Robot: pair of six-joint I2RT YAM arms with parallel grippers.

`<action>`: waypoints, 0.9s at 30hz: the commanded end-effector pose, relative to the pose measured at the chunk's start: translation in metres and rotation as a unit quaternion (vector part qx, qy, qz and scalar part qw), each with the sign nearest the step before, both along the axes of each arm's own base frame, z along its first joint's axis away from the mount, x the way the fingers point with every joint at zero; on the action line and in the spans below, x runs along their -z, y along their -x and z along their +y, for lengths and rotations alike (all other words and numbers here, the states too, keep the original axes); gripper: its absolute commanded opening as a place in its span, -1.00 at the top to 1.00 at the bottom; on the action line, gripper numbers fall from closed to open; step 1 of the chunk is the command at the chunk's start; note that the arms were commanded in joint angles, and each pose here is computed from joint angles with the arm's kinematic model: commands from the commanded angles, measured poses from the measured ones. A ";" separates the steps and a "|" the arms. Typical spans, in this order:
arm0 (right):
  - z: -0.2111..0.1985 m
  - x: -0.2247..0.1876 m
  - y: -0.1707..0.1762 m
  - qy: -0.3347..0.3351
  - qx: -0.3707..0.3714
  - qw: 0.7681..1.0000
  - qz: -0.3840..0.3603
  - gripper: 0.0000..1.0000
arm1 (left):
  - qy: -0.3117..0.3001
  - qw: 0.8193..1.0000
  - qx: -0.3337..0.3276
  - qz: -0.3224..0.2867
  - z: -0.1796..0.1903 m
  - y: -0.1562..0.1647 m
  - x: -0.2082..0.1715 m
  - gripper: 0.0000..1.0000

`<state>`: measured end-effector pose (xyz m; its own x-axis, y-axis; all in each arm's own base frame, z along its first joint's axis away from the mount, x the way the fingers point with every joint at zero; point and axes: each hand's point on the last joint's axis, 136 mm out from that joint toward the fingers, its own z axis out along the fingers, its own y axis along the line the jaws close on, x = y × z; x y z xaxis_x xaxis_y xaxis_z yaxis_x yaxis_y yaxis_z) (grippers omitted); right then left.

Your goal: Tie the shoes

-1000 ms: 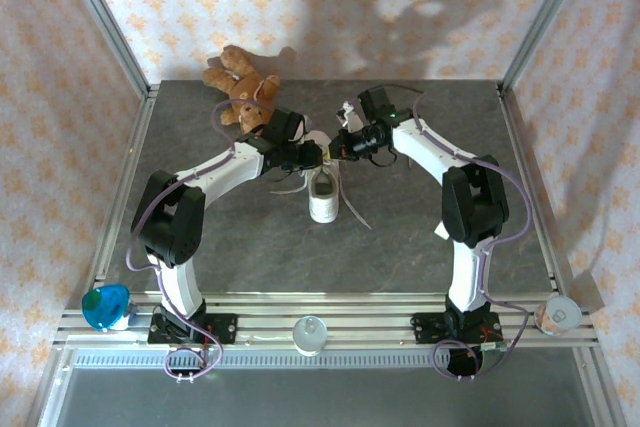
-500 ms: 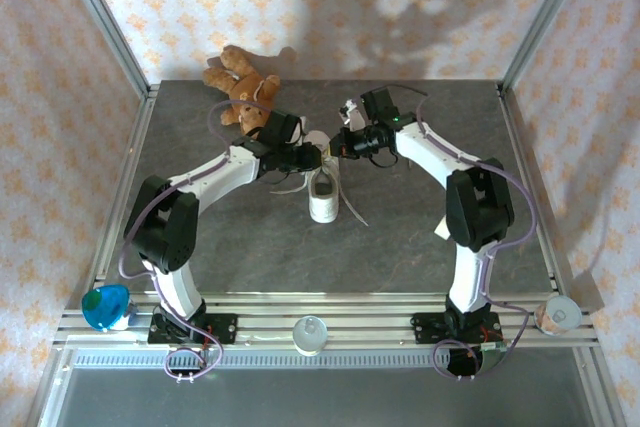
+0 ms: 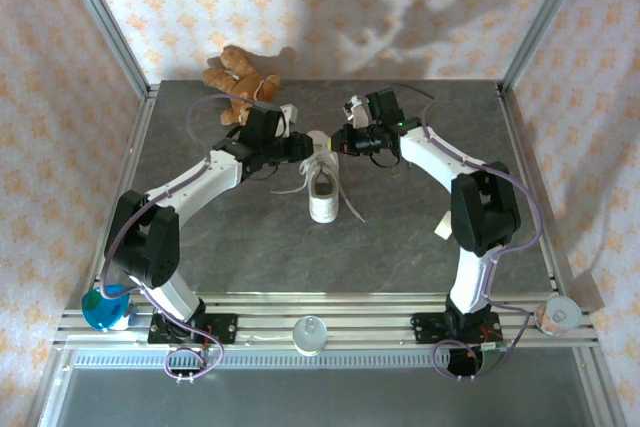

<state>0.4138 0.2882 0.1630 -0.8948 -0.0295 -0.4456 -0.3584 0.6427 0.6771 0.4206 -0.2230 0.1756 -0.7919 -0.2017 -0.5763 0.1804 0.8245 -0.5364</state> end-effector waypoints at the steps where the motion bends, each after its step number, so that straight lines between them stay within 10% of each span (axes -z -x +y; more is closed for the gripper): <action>1: -0.001 -0.016 -0.001 -0.017 0.002 1.000 -0.018 1.00 | 0.006 0.999 0.015 -0.030 -0.001 0.000 -0.012 0.38; 27: -0.009 -0.021 -0.008 0.007 0.002 0.997 -0.081 1.00 | -0.007 0.967 0.165 -0.191 0.020 -0.027 0.014 0.20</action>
